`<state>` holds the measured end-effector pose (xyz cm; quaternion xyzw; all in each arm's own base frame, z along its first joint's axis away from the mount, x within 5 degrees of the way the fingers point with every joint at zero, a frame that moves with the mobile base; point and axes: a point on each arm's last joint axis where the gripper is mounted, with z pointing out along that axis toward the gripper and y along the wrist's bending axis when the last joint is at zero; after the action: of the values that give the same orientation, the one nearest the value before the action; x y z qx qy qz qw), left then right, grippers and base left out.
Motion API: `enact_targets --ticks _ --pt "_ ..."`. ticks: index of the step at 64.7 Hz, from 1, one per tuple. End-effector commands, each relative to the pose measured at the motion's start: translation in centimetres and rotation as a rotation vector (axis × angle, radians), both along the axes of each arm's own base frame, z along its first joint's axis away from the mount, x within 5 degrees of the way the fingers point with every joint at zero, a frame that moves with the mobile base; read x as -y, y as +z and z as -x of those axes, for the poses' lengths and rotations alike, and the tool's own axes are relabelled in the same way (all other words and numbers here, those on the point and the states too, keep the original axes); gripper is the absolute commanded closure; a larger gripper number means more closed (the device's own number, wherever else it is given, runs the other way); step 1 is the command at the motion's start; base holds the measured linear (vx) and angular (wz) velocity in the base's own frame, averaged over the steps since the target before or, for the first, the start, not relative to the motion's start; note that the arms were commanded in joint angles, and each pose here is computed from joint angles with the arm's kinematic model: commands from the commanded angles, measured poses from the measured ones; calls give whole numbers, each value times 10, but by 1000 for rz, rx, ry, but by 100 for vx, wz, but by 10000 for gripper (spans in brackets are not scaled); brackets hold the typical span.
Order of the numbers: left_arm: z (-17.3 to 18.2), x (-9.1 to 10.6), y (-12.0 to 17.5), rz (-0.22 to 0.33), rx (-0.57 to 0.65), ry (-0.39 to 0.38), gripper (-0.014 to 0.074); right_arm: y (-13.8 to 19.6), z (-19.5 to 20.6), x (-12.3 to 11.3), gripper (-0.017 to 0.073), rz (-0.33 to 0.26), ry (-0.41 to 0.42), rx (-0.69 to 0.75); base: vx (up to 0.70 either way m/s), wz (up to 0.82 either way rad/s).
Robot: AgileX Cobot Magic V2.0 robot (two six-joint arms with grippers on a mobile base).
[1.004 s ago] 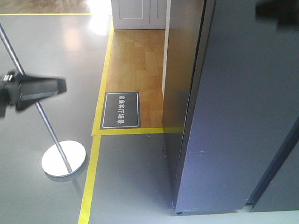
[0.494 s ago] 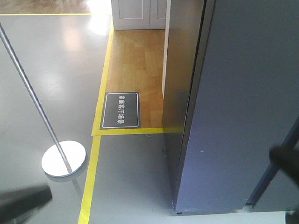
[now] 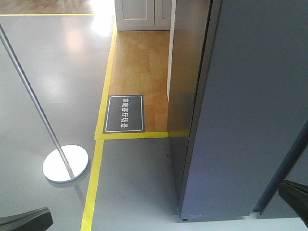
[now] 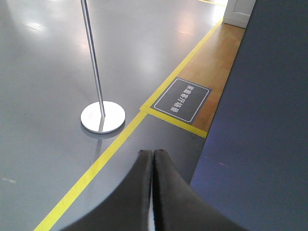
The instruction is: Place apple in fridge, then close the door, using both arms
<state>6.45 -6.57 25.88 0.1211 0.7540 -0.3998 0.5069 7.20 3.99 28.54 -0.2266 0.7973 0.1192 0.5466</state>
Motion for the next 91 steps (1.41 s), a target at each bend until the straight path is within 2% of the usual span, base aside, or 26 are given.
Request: enact_targets --ticks 1,23,28,31,34,39,46,51,57,60,62,65,68,72,75,78,80,82,87,90,91 --pt "-3 -1 12 72 21 24 599 13 -3 1 565 -29 -26 62 0 0" --pt "-2 0 12 73 21 20 599 12 -2 0 565 -27 -15 49 0 0" --pt "-2 0 15 117 23 19 599 12 -2 0 565 -27 -14 48 0 0" --pt "-2 0 19 177 26 20 599 12 -2 0 565 -27 -14 48 0 0" --pt "-3 0 26 268 31 29 599 12 -2 0 565 -27 -14 48 0 0" --pt "-4 -4 39 463 40 53 599 12 -2 0 565 -27 -14 48 0 0" --pt "-6 -12 53 703 45 87 599 12 -2 0 565 -27 -14 48 0 0" --pt "-7 -21 63 907 43 120 599 12 -2 0 565 -27 -14 48 0 0" --pt "-9 -29 68 1041 38 148 599 12 -2 0 565 -27 -14 48 0 0" --pt "-10 -32 68 1063 45 179 599 12 -2 0 565 -27 -14 48 0 0" --pt "-11 -33 68 1031 71 211 599 12 -2 0 565 -27 -14 48 0 0" --pt "-13 -35 65 922 138 277 599 12 -2 0 565 -27 -14 48 0 0" --pt "-16 -36 62 781 218 346 599 12 -2 0 565 -27 -14 48 0 0" --pt "-18 -38 58 544 352 434 599 12 -2 0 565 -27 -14 48 0 0" --pt "-19 -40 55 430 414 473 599 12 -2 0 565 -27 -14 48 0 0" --pt "-21 -43 51 366 460 523 599 12 -2 0 565 -27 -14 48 0 0" --pt "-21 -47 48 367 466 564 599 12 -2 0 565 -27 -14 48 0 0" --pt "-22 -50 44 344 478 605 599 12 -2 0 565 -27 -14 48 0 0" --pt "-24 -59 31 312 439 720 599 12 -2 0 565 -27 -13 48 0 0" --pt "-23 -64 20 268 387 787 599 12 -2 0 565 -27 -13 48 0 0" --pt "-23 -65 15 229 360 807 599 12 -2 0 565 -27 -13 48 0 0"
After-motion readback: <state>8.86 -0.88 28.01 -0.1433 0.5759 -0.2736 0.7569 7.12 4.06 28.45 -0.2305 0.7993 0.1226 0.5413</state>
